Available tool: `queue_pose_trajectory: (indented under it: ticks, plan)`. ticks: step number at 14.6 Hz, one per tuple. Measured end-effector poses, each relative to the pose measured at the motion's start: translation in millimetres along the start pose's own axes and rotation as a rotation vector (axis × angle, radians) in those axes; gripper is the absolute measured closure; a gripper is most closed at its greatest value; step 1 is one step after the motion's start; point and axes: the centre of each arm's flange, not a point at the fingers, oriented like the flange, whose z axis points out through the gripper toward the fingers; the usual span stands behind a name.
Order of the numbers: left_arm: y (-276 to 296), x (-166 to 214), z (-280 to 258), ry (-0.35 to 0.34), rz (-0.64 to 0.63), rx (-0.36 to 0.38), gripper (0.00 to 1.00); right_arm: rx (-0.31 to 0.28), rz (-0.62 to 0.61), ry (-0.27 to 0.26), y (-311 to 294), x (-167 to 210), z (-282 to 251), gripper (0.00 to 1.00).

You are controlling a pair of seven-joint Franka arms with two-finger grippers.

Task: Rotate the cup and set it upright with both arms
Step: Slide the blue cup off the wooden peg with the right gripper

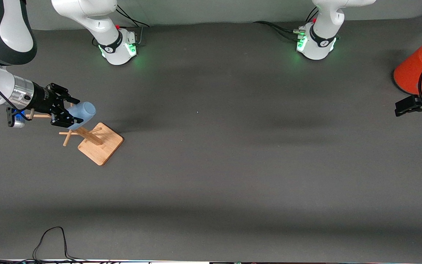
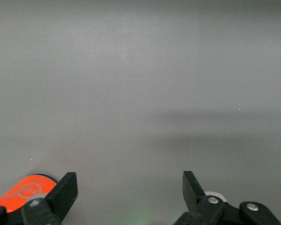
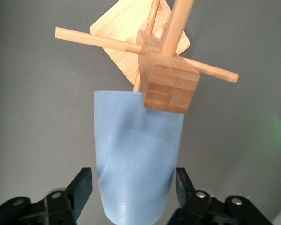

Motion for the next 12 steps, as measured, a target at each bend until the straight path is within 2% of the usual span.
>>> queue_pose_trajectory:
  ticks: [2, 4, 9, 12]
  plan:
    - [0.0, 0.1, 0.2, 0.000, 0.000, 0.000, 0.00, 0.000, 0.000, 0.000, 0.0, 0.0, 0.1, 0.17]
    - [0.0, 0.2, 0.4, -0.001, 0.000, 0.000, 0.00, 0.000, 0.000, 0.000, -0.2, 0.3, 0.4, 0.01]
    - [0.0, 0.3, 0.6, -0.001, 0.000, 0.000, 0.00, 0.005, 0.000, 0.005, -4.8, 6.4, 8.6, 0.00]
    - [0.0, 0.3, 0.6, -0.001, 0.000, 0.000, 0.00, -0.013, 0.011, 0.001, -8.8, 16.6, 24.0, 0.00]
